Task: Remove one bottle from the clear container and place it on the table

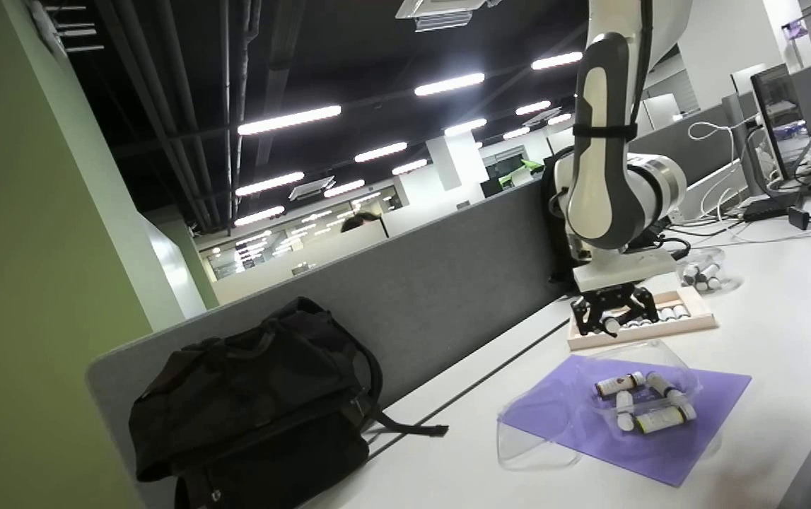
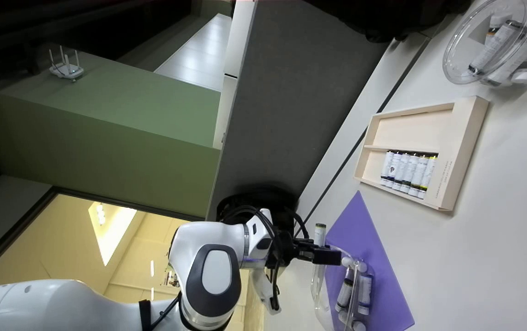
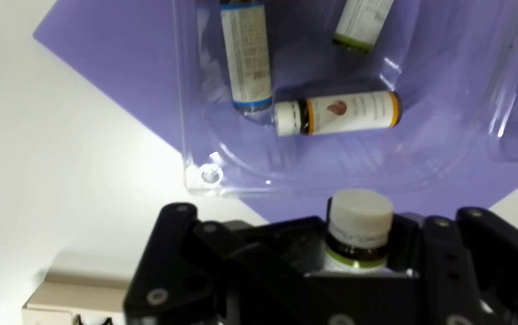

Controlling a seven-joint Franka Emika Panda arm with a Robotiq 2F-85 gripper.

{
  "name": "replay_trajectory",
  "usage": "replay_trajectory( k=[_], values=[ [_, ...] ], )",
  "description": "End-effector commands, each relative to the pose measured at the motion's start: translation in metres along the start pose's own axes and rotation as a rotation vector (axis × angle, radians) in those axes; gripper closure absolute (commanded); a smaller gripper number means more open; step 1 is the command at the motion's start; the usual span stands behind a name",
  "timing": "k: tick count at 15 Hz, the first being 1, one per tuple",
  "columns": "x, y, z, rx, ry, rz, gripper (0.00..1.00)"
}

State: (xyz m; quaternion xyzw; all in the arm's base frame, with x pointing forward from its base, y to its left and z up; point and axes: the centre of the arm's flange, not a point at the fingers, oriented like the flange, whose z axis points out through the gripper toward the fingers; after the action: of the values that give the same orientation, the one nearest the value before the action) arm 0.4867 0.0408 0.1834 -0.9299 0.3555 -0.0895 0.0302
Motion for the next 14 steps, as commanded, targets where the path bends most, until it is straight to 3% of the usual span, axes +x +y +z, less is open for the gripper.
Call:
replay_trajectory(
  k=[1, 7, 14],
  values=[
    [0.017, 0.025, 0.007, -0.011, 0.059, 0.053, 0.95],
    [0.014, 0.071, 0.030, -0.096, 0.017, 0.098, 0.95],
    [-0.003, 0.098, 0.064, -0.144, -0.015, 0.120, 0.95]
  ],
)
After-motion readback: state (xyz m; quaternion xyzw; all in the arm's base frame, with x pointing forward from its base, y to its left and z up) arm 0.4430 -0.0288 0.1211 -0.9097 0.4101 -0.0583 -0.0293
